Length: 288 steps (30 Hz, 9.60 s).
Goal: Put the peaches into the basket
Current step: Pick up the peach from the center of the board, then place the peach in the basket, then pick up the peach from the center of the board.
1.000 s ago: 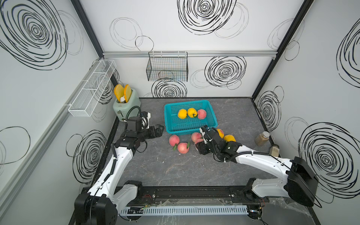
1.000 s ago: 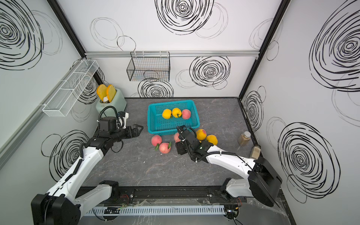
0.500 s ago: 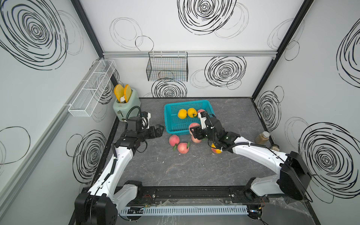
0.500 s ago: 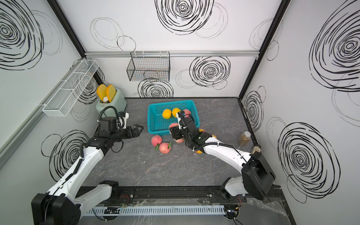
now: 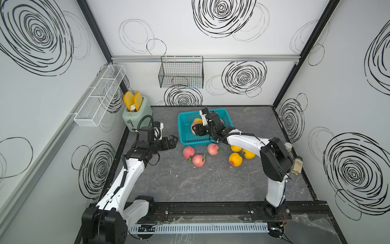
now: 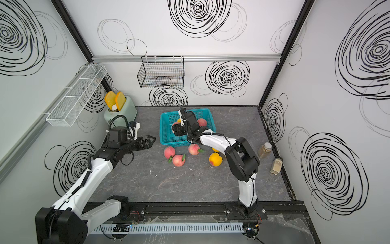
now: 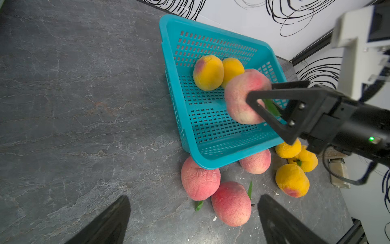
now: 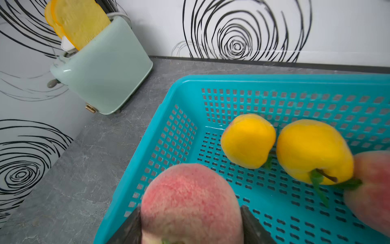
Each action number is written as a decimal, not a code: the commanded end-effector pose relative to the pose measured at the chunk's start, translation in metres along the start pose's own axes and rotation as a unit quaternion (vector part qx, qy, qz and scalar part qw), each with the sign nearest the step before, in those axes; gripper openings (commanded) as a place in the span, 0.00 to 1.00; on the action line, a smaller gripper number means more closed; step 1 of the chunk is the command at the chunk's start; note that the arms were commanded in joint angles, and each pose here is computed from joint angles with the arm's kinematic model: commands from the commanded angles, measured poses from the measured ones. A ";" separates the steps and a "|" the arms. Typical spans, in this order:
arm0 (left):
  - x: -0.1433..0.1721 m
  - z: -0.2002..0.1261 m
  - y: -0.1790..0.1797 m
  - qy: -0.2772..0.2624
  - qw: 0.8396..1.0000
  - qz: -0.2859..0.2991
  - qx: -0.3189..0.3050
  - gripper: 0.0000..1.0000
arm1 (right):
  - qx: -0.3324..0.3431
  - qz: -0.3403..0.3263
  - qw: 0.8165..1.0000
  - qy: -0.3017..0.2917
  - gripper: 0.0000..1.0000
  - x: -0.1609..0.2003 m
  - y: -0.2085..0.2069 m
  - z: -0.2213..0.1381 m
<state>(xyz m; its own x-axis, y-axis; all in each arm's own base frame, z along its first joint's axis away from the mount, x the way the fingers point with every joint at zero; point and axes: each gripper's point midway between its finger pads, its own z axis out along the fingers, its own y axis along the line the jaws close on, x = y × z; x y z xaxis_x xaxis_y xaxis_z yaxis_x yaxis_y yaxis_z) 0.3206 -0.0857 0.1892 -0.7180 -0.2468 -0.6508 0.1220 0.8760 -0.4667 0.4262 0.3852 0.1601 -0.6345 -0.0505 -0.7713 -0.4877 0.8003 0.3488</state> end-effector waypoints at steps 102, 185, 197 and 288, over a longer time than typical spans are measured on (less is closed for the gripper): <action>-0.002 0.003 0.001 -0.009 1.000 -0.003 0.010 0.98 | -0.028 -0.090 0.994 -0.049 0.82 -0.049 0.044 0.032; 0.001 0.014 0.013 0.006 1.000 -0.018 -0.004 0.98 | 0.051 -0.019 0.998 0.028 0.82 0.127 -0.071 -0.114; 0.001 0.014 0.013 0.008 1.000 -0.019 -0.004 0.98 | 0.051 -0.016 0.997 0.049 0.82 0.138 -0.079 -0.098; 0.000 0.012 0.011 0.003 1.000 -0.019 0.003 0.98 | -0.016 -0.046 0.995 0.085 0.22 0.146 -0.036 -0.086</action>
<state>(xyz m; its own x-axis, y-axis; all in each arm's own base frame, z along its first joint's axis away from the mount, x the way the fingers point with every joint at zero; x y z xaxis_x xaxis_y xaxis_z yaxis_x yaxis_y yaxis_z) 0.3240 -0.0846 0.1695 -0.7548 -0.2638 -0.6006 0.0877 0.8667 -0.4910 0.3082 0.2992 0.0775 -0.6723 -0.2186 -0.7073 -0.5569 0.7788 0.2886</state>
